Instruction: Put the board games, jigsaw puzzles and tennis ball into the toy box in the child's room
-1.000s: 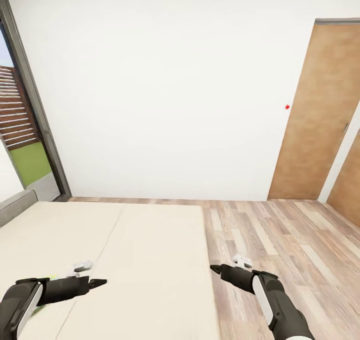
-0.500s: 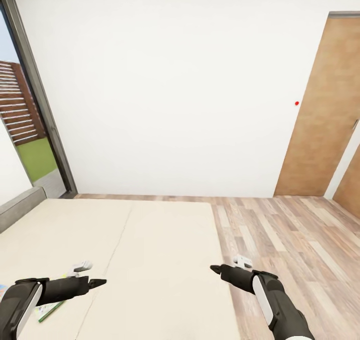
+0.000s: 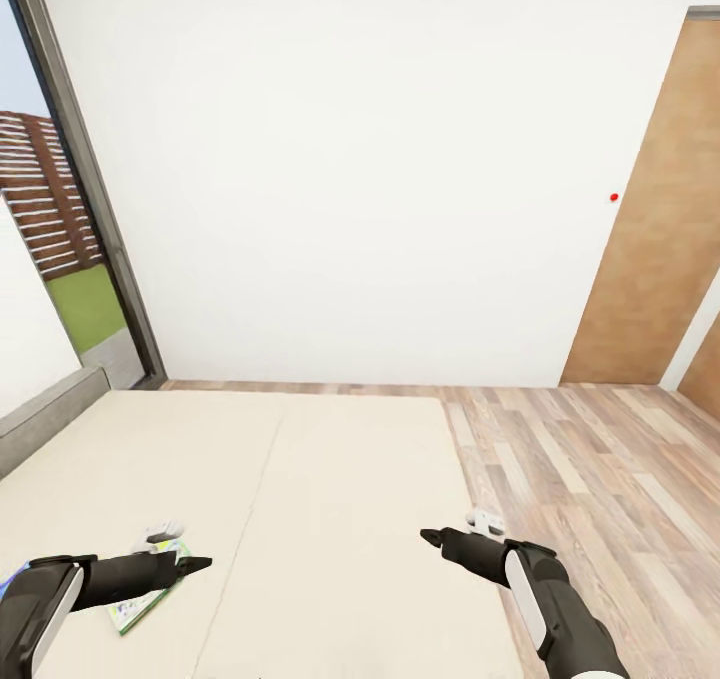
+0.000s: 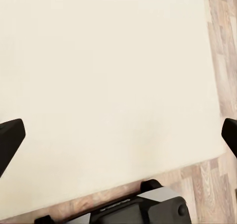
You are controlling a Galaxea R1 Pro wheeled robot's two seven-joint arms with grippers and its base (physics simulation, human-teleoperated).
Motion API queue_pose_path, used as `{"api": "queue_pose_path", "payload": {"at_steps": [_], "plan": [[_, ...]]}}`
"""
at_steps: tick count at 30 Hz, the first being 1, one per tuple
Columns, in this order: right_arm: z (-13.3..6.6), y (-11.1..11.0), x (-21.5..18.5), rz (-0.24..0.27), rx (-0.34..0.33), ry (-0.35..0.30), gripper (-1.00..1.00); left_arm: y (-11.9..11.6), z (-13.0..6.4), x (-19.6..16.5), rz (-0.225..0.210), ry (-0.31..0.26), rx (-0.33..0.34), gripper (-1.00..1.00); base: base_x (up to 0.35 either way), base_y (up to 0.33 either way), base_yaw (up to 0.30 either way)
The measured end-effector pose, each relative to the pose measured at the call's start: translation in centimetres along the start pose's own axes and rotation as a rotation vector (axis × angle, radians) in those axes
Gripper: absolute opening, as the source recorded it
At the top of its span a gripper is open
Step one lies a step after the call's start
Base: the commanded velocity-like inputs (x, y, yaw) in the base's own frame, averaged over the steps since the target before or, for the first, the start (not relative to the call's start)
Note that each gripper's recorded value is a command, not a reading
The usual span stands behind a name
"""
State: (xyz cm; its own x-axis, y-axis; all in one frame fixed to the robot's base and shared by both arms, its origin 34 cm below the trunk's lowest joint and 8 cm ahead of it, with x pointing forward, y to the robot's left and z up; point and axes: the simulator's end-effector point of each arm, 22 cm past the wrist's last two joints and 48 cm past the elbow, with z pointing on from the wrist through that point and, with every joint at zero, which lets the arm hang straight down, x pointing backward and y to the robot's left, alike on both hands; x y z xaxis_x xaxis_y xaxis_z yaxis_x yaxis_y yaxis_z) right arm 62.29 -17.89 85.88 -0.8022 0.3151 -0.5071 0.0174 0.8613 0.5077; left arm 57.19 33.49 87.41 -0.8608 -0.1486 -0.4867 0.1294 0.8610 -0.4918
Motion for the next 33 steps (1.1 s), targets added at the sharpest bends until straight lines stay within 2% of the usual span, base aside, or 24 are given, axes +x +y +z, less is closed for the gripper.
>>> {"api": "queue_pose_path", "payload": {"at_steps": [33], "plan": [[0.68,-0.56,0.81,0.006,0.006,0.017,1.00,0.56,0.63,0.78,-0.012,0.020,-0.004,1.00,0.000,0.258,0.000]]}}
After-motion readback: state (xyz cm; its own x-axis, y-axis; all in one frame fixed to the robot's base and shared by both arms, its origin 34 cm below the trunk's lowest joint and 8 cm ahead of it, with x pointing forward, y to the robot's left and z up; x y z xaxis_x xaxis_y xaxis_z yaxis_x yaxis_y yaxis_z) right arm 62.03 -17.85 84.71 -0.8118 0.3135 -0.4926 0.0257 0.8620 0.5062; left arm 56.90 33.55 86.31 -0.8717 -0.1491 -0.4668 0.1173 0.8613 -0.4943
